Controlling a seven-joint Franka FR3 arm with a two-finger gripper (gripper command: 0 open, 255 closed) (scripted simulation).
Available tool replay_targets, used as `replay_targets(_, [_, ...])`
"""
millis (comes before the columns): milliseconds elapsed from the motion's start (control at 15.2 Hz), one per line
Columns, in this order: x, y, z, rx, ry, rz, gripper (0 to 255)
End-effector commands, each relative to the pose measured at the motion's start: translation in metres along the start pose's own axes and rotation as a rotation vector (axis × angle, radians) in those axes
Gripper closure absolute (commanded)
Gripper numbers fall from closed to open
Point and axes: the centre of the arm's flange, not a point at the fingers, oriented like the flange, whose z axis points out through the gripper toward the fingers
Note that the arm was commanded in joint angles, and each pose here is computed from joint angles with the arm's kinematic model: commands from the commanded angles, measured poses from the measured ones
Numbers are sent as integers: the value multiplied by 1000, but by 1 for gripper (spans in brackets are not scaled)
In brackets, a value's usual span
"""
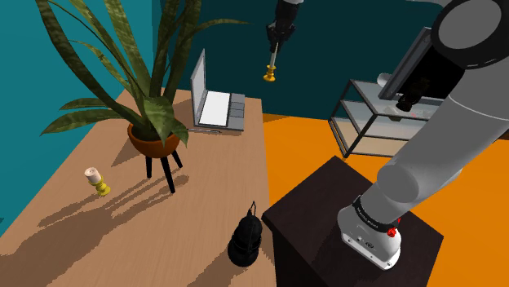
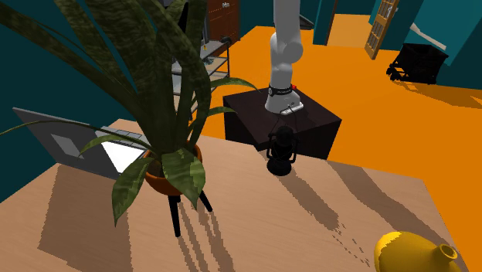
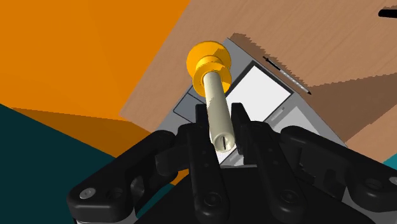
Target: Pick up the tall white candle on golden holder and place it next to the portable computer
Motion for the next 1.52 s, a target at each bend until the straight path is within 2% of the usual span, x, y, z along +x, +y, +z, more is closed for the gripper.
replay_targets(0, [0,0,10,0,1,0,255])
replay_targets(1452, [-13,0,125,0,1,0,255])
